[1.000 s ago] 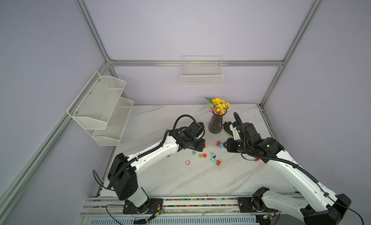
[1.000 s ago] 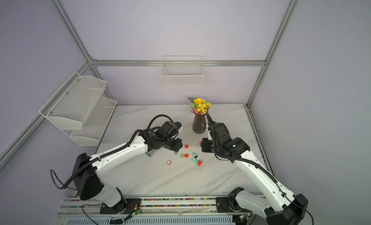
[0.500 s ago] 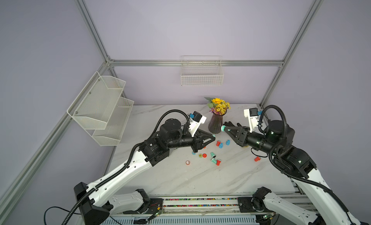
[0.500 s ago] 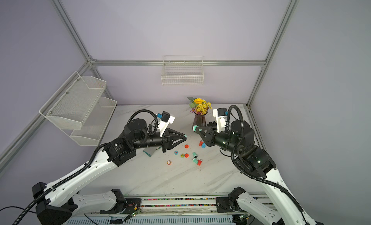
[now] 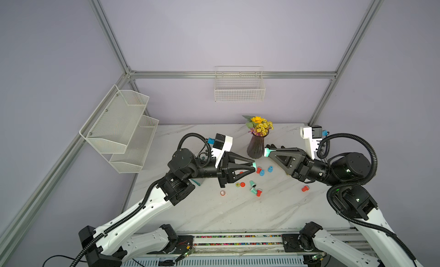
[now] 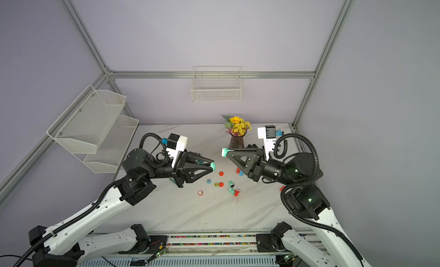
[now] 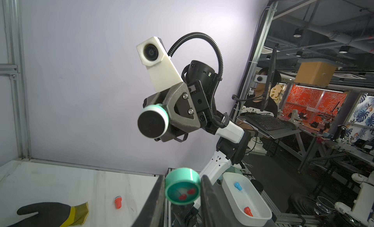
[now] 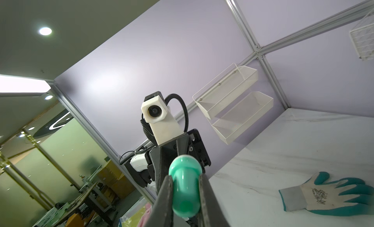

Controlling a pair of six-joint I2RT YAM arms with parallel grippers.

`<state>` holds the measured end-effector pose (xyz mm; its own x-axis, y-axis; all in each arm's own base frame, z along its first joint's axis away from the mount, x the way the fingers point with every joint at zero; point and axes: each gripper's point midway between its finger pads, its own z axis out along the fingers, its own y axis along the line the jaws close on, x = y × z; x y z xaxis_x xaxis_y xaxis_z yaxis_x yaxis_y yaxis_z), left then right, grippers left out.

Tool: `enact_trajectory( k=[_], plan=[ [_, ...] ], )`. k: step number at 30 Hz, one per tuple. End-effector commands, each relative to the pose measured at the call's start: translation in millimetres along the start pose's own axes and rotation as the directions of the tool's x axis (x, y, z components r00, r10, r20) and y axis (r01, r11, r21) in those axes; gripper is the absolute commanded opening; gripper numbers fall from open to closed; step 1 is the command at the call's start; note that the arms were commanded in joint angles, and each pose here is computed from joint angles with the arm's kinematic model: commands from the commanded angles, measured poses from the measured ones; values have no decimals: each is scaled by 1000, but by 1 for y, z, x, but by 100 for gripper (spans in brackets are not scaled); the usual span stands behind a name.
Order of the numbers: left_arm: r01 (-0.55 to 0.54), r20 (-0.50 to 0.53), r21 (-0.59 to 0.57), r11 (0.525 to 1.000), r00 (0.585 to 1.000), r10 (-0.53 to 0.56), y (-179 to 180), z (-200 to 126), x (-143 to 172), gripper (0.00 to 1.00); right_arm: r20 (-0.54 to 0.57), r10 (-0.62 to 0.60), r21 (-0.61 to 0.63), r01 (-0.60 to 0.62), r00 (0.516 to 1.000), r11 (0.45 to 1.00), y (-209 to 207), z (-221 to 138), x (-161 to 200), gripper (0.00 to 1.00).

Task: Close the stamp cap
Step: Close the cover of the stamp.

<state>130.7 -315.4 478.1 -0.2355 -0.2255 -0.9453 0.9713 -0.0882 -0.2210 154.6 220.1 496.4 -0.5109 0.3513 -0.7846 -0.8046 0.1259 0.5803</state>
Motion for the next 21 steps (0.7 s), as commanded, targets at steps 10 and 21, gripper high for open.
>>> enact_trajectory(
  k=[10, 21],
  plan=[
    [-38, 73, 27, 999, 997, 36, -10, -1, -19, 27, -77, 58, -165, -70, 995, 984, 17, 3, 16, 0],
    [-28, 69, 19, 999, 997, 26, -5, 1, -17, 27, -111, 89, -191, -109, 990, 976, 18, 3, 24, 0]
  ],
)
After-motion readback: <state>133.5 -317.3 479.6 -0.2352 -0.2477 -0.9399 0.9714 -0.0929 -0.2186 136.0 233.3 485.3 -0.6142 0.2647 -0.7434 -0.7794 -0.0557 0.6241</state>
